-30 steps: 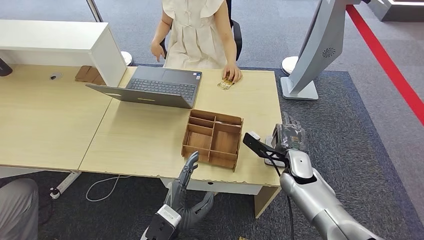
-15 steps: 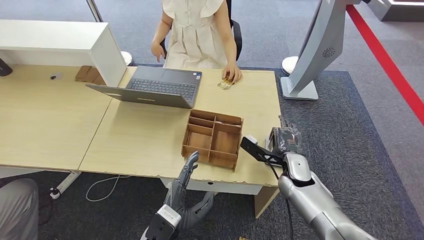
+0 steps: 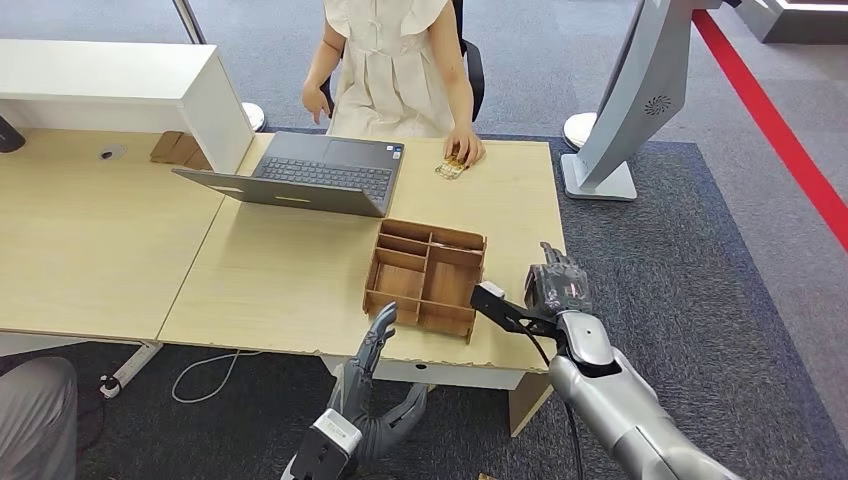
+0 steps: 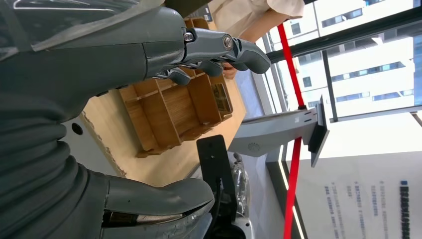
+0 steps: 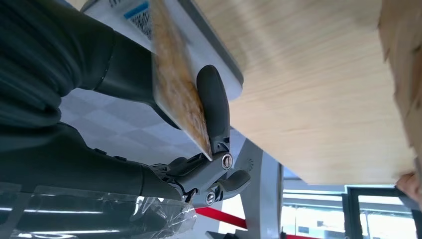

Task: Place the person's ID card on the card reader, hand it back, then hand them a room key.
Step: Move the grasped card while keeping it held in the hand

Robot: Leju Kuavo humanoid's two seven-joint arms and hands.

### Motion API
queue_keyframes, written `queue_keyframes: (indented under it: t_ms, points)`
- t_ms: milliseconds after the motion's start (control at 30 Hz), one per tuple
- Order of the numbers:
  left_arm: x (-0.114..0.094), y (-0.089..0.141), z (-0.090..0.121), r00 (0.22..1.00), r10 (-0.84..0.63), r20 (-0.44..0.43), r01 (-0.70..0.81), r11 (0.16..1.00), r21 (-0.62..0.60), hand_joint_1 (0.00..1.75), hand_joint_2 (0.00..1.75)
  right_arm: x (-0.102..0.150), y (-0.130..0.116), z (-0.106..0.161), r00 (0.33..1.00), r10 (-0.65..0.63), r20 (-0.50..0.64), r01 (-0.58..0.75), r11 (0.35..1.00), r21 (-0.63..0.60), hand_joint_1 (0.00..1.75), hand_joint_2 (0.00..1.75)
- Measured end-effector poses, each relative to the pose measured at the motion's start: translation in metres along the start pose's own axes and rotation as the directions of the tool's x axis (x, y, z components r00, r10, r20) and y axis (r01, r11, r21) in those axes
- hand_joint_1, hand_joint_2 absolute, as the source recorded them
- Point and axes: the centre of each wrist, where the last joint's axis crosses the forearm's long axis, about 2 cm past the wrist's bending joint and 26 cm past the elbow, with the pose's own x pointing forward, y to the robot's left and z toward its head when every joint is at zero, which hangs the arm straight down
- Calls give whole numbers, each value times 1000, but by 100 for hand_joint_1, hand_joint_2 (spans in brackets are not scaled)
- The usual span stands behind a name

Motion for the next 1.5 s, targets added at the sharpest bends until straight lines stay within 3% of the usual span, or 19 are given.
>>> queue_keyframes:
  t_ms: [700,933,1100,1367,1500]
  points:
    - [0,0,0,1000,-2,-1,2,1000,10,0,175,16,13,5,999,-23,43,21,998,61,175,175]
    - [0,0,1,1000,-1,5,1,1000,13,0,175,16,10,3,999,-49,15,50,999,-13,175,175]
    - [0,1,1,1000,-5,11,4,1000,20,0,175,13,-19,-12,996,-83,-38,76,983,-165,175,175]
    - [-1,0,1,1000,13,28,-12,1000,-19,0,175,7,-100,-35,997,-60,-49,36,920,-391,175,175]
    - [-2,-1,1,999,19,29,-18,999,-39,0,175,2,-120,-34,995,-78,-61,42,888,-458,175,175]
